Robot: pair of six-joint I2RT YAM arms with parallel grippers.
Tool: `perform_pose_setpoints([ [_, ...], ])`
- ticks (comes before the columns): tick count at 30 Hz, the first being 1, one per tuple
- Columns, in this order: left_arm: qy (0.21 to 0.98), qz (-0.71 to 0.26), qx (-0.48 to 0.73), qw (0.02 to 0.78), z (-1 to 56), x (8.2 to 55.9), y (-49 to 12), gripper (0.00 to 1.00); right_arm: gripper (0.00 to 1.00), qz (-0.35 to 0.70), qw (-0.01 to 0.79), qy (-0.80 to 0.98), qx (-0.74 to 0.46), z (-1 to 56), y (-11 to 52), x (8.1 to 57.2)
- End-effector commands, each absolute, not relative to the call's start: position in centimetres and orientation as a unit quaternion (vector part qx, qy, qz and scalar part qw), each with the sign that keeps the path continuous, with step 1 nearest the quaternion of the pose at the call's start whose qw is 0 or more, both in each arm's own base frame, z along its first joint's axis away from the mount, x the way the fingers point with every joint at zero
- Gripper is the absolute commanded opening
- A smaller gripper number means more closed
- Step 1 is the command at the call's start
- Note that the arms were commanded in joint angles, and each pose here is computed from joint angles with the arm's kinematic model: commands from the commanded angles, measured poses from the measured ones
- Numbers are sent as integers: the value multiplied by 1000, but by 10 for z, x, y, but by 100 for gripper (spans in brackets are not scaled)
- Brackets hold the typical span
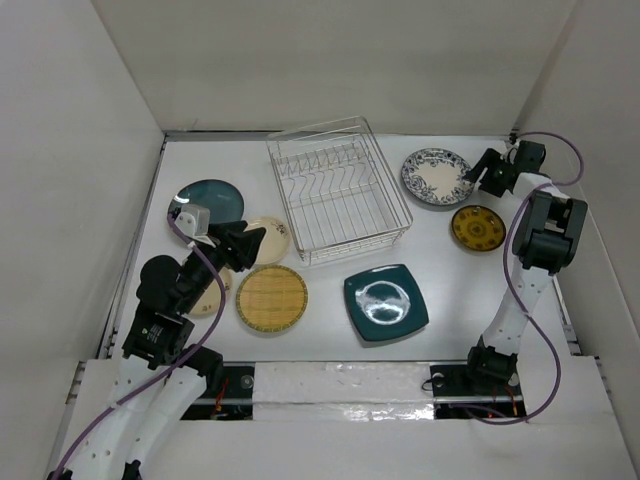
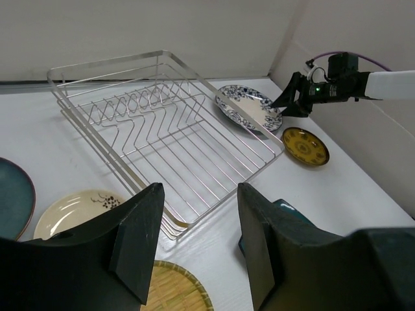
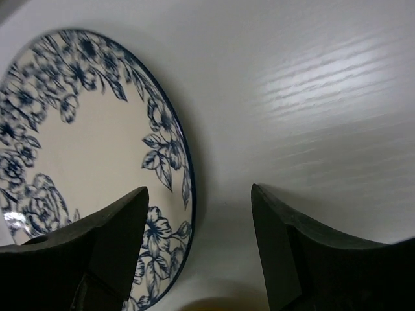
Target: Load the plates into the dish rack
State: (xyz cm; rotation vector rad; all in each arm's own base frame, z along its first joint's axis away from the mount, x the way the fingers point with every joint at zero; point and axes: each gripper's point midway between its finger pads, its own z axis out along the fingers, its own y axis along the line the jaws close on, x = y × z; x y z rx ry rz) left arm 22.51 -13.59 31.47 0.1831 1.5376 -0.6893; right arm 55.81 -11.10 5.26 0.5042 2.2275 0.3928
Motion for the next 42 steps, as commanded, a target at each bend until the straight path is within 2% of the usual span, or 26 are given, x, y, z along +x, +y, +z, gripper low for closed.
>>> perform_pose_setpoints([
  [1,667,-293,78,681,323,226,-131,46,69,193,365,896,165,46,-100,548],
  [5,669,-291,76,679,321,227,-131,47,65,227,363,887,175,46,-101,549],
  [12,672,-284,68,680,320,230,-127,47,50,325,322,871,176,38,-84,553],
  [22,669,-287,75,682,322,229,-129,47,48,391,286,857,175,30,-71,550],
  [29,652,-295,82,693,331,222,-129,48,30,387,275,859,190,28,-73,550],
  [31,648,-297,82,696,333,221,-129,48,20,382,277,859,198,28,-74,551],
  [33,647,-297,82,698,333,220,-129,48,9,359,290,861,214,30,-82,554],
  [34,647,-296,82,698,333,220,-129,48,0,353,315,854,216,38,-86,562],
  [37,650,-294,80,696,331,222,-129,48,0,357,366,828,231,78,-90,564],
  [42,653,-293,77,694,329,223,-128,49,0,339,512,759,216,184,-101,577],
])
